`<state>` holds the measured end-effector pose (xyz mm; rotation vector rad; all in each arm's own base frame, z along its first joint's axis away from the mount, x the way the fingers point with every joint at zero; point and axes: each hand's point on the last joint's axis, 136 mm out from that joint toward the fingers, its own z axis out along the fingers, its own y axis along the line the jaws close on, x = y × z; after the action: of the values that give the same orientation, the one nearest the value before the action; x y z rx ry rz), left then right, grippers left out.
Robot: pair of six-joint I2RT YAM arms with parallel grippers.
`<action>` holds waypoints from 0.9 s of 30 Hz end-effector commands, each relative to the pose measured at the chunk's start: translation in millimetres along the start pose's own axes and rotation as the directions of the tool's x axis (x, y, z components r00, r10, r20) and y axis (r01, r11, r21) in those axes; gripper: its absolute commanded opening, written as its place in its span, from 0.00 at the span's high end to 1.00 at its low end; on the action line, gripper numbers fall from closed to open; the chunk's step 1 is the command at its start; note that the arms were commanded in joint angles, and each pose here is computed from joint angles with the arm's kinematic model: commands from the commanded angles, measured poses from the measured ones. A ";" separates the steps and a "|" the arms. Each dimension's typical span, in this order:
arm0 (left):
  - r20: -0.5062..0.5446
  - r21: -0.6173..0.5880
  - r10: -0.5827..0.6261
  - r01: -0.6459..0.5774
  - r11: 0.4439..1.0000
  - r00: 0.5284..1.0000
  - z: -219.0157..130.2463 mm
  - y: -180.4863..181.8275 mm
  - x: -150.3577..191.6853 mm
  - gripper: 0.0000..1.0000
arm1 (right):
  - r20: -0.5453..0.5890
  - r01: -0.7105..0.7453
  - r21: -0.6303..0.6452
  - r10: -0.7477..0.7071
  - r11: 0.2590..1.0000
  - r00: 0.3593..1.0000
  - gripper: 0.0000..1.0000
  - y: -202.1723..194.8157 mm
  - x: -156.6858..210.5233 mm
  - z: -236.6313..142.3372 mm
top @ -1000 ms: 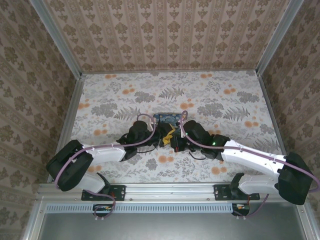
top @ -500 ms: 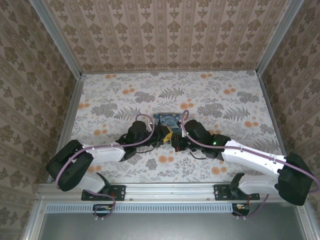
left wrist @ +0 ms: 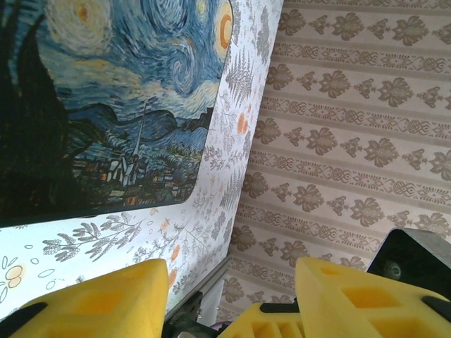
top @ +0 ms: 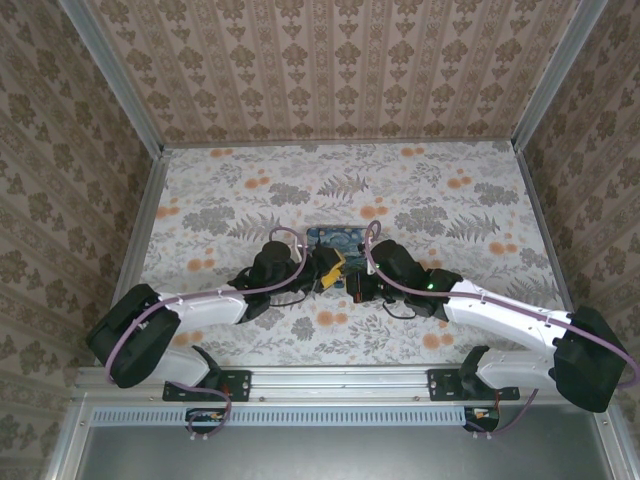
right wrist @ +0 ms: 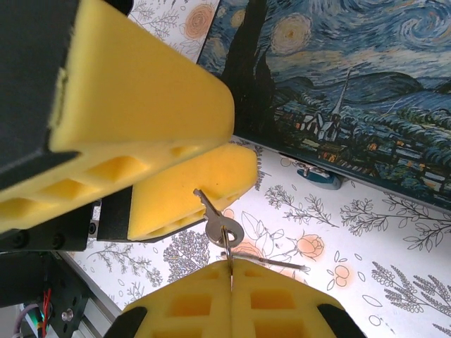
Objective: Unlock the padlock with the key
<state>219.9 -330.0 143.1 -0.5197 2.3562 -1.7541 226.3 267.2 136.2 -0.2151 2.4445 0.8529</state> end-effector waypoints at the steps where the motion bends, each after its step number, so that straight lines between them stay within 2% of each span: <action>1: 0.002 0.012 0.030 -0.030 0.999 1.000 -1.0 -7.1 -1.5 0.54 | 0.029 -0.012 -0.039 0.013 0.999 1.000 1.00 8.8 -10.2 -2.6; 17: 0.000 0.010 0.033 -0.033 0.999 0.999 1.0 -6.9 -1.9 0.74 | 0.028 -0.014 -0.062 0.015 0.998 1.000 1.00 15.0 -14.5 2.5; 27: 0.009 -0.007 0.034 -0.034 0.999 0.999 0.6 -0.4 -3.3 1.00 | 0.029 -0.014 -0.063 0.016 0.998 0.999 1.00 14.7 -14.7 2.7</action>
<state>219.2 -329.1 139.8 -0.5018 2.3678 -1.7327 230.6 273.6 138.4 -0.2188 2.4239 0.8864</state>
